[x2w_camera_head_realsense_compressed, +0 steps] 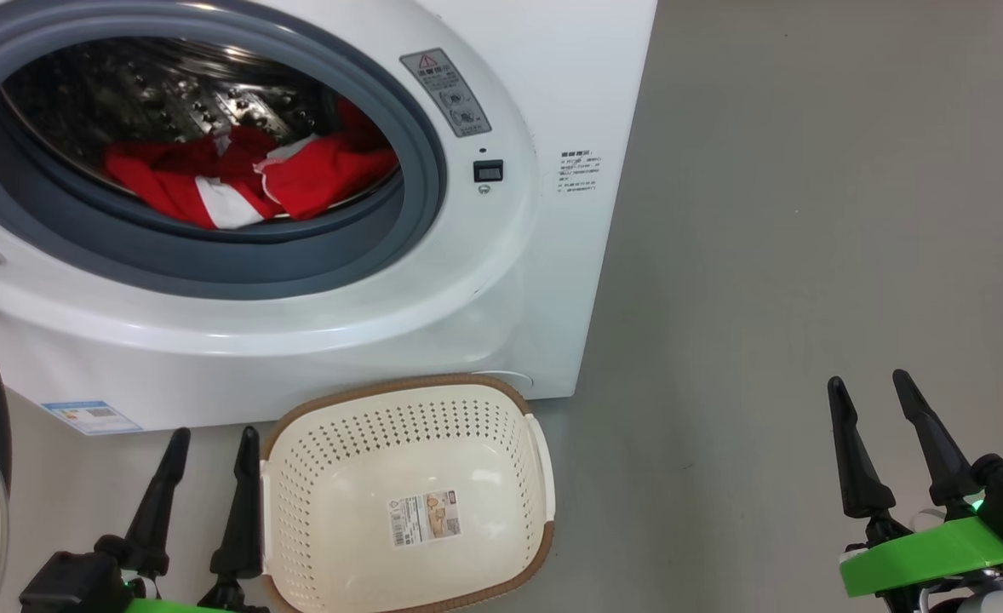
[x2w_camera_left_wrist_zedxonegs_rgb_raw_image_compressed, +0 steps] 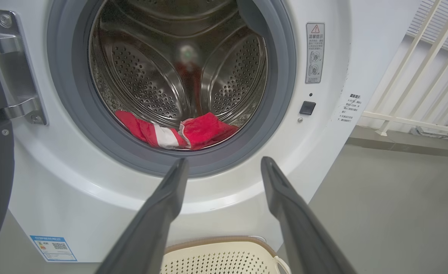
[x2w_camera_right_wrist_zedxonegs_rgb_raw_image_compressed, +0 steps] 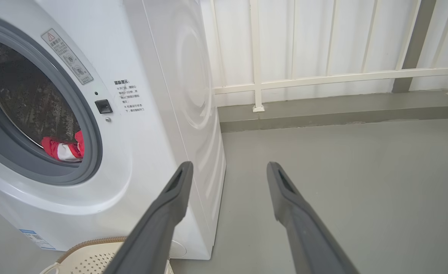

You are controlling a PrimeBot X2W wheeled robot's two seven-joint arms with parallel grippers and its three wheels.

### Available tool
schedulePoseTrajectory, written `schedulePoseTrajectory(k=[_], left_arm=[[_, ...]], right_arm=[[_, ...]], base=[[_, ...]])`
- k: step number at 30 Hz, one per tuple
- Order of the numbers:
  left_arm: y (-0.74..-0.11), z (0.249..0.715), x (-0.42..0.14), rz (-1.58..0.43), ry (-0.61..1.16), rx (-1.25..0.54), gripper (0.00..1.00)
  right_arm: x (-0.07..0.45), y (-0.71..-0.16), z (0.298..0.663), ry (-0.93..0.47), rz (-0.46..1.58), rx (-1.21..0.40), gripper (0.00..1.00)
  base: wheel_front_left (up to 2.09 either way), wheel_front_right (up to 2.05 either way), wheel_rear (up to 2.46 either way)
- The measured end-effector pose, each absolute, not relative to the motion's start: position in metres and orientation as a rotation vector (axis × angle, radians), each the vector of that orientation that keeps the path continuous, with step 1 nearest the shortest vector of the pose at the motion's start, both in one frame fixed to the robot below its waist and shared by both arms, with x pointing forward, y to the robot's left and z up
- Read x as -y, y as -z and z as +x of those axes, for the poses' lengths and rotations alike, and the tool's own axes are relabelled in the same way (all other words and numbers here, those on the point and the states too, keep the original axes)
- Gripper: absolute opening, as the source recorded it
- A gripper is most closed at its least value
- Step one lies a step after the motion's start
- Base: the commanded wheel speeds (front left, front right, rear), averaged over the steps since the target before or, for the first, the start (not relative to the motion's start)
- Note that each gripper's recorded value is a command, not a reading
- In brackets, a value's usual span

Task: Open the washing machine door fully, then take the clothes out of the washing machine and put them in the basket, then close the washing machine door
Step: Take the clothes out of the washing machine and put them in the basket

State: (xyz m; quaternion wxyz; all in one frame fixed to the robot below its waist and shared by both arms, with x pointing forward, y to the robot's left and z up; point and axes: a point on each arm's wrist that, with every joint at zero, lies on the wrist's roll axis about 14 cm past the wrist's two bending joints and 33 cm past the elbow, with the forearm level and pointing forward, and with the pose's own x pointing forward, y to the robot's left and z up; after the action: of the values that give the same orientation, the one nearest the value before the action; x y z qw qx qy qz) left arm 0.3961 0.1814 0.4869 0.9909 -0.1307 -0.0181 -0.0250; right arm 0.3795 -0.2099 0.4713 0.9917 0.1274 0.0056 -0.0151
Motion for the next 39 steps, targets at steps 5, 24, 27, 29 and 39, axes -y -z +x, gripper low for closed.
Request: schedulePoseTrajectory(k=[5,24,27,29,39], left_arm=[[-0.483,0.396,-0.180,-0.262,0.053,0.023,1.00],[-0.459,0.512,-0.156,-0.205,0.139,-0.033,1.00],[-0.451,0.535,-0.152,-0.181,0.160,-0.058,1.00],[-0.442,0.548,-0.148,-0.170,0.174,-0.081,1.00],[-0.417,0.605,-0.138,-0.142,0.202,-0.153,1.00]], right_arm=[[0.210,-0.470,0.380,0.031,0.256,-0.015,1.00],[0.199,-0.441,0.419,0.024,0.278,-0.070,1.00],[0.196,-0.434,0.427,0.025,0.289,-0.080,1.00],[0.195,-0.430,0.432,0.026,0.292,-0.084,1.00],[0.198,-0.409,0.447,0.042,0.289,-0.117,1.00]], base=[[0.00,0.00,0.00],[0.00,0.00,0.00],[0.00,0.00,0.00],[0.00,0.00,0.00],[0.00,0.00,0.00]])
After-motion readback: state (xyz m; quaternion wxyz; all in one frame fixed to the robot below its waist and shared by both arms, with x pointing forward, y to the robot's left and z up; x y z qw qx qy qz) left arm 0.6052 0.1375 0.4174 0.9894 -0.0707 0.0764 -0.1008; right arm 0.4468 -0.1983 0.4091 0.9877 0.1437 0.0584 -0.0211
